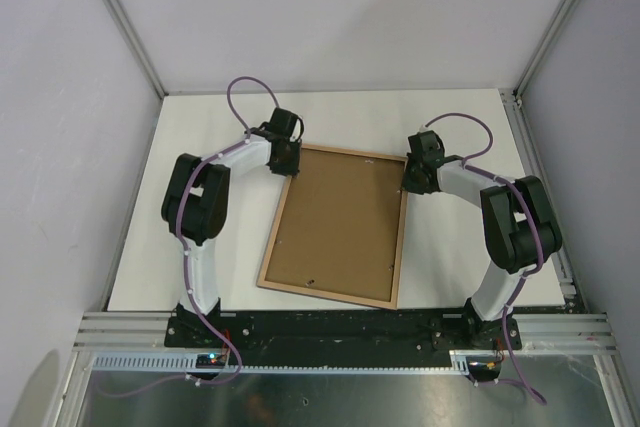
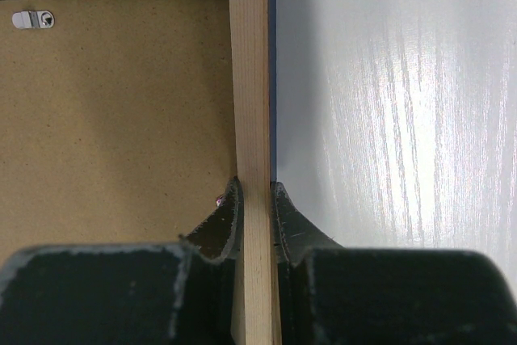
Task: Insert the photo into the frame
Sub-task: Press the fastener onto the backboard.
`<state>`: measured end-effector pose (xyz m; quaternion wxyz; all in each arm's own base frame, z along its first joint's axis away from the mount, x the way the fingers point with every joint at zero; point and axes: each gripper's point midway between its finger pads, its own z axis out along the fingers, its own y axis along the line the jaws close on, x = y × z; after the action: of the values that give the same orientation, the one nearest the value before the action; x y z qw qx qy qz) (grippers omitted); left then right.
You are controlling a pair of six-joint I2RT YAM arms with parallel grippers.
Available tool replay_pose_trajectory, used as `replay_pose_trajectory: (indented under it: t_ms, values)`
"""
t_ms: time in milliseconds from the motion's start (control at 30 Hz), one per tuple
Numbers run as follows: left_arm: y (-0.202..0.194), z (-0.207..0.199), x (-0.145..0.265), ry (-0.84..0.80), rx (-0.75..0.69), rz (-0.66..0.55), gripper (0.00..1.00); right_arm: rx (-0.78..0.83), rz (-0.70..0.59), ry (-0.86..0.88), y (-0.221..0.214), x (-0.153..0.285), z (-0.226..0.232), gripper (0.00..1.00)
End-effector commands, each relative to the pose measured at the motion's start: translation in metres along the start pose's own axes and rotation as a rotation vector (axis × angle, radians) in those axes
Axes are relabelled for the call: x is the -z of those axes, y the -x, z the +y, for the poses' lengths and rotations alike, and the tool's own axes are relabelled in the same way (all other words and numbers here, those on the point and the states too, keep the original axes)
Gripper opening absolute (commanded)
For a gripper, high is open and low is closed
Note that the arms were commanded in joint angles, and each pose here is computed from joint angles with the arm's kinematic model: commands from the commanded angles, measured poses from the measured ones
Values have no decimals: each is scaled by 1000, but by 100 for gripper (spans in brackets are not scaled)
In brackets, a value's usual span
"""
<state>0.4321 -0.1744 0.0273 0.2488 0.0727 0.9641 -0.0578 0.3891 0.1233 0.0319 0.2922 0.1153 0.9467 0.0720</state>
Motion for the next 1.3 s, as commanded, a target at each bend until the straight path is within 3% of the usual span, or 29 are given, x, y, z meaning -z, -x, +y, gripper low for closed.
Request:
replay_pose_trajectory:
  t_ms: [0,133,300,600,767,1000,1267]
  values:
    - [6,7,4,2,-39,-15,33,-9,4,-21,3,1,-6,2]
    - [3,8,4,7,-44,-8,34,-9,8,-20,2,0,-6,2]
    - [3,9,6,6,-50,-10,43,-8,6,-14,3,0,-5,3]
    - [-1,10,2,-6,-68,6,40,-8,7,-16,3,0,-5,3]
    - [-4,12,0,0,-77,13,31,-8,9,-12,2,0,-5,3]
    - [-3,22,-2,34,-115,14,4,-9,12,-14,2,0,-6,3]
    - [14,14,-6,-7,-157,-13,0,-6,6,10,5,7,-1,10]
